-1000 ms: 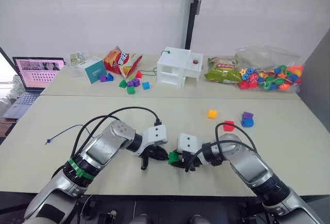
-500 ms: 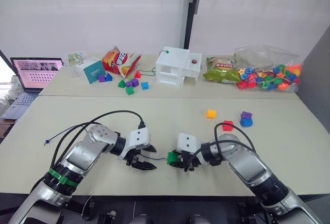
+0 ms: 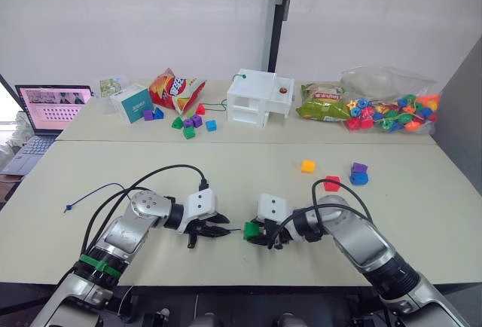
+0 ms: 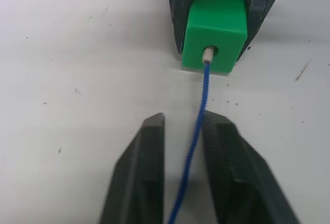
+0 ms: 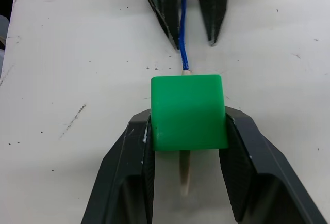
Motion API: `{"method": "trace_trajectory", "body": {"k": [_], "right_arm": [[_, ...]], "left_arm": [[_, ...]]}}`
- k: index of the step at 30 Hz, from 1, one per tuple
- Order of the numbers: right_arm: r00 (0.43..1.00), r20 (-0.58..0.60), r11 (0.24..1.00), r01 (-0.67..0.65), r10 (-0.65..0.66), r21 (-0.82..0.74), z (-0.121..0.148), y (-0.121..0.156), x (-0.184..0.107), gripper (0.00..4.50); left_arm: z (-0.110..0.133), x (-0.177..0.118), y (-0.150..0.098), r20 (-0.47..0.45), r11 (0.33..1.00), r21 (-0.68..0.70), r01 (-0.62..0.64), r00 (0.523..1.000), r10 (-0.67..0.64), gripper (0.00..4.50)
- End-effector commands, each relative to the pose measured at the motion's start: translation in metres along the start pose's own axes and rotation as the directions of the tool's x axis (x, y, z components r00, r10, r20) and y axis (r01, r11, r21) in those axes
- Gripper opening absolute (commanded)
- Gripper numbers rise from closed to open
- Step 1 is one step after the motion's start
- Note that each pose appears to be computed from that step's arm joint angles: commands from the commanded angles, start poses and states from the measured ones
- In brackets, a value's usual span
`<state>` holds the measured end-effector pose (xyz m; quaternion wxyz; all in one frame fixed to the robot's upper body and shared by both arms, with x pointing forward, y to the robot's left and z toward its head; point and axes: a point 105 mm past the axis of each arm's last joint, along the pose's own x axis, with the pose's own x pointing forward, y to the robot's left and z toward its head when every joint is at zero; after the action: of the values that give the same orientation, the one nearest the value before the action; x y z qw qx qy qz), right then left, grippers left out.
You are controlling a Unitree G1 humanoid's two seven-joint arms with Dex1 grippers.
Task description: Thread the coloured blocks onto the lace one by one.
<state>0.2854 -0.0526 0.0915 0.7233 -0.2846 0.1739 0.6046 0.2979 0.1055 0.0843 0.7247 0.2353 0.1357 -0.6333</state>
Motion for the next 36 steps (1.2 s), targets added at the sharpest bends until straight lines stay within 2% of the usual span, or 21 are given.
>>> {"method": "trace_trajectory", "body": {"k": [1, 13, 20, 23, 25, 31, 32, 34, 36], "right_arm": [[1.0, 0.0, 1.0, 0.012, -0.012, 0.0, 0.001, 0.0, -0.001, 1.19], [1.0, -0.004, 1.0, 0.022, -0.022, 0.003, 0.0, -0.001, 0.001, 1.19], [0.999, -0.01, 0.999, 0.035, -0.035, 0.011, -0.001, -0.001, 0.002, 1.19], [0.998, 0.019, 0.998, 0.06, -0.061, 0.032, 0.003, -0.002, -0.002, 1.19], [0.996, 0.037, 0.996, 0.084, -0.086, 0.042, 0.007, -0.004, -0.005, 2.24], [0.991, 0.064, 0.993, 0.111, -0.114, 0.048, 0.017, -0.005, -0.018, 4.32], [0.99, 0.064, 0.992, 0.121, -0.124, 0.046, 0.017, -0.006, -0.02, 4.5], [0.988, 0.066, 0.989, 0.136, -0.139, 0.049, 0.019, -0.006, -0.027, 4.5], [0.987, 0.063, 0.988, 0.147, -0.15, 0.052, 0.017, -0.003, -0.036, 4.5]], "left_arm": [[0.009, 0.006, -0.011, 0.051, 0.998, -0.001, 0.058, 0.997, -0.057, 0.0], [0.032, 0.024, -0.001, 0.075, 0.998, 0.058, 0.02, 0.997, -0.024, 0.0], [0.03, 0.026, -0.008, 0.051, 0.998, 0.021, 0.061, 0.997, -0.062, 0.0], [0.03, 0.019, -0.011, 0.053, 0.994, -0.04, 0.097, 0.994, -0.095, 0.85], [0.035, 0.014, -0.012, 0.079, 0.989, -0.07, 0.127, 0.989, -0.122, 1.47], [0.042, 0.004, -0.011, 0.059, 0.989, -0.033, 0.141, 0.989, -0.139, 3.5], [0.042, 0.004, -0.011, 0.054, 0.99, -0.02, 0.141, 0.989, -0.14, 3.79], [0.043, 0.005, -0.009, 0.04, 0.992, 0.006, 0.127, 0.991, -0.127, 4.48], [0.042, 0.007, -0.006, 0.011, 0.993, 0.048, 0.107, 0.994, -0.108, 4.48]]}}
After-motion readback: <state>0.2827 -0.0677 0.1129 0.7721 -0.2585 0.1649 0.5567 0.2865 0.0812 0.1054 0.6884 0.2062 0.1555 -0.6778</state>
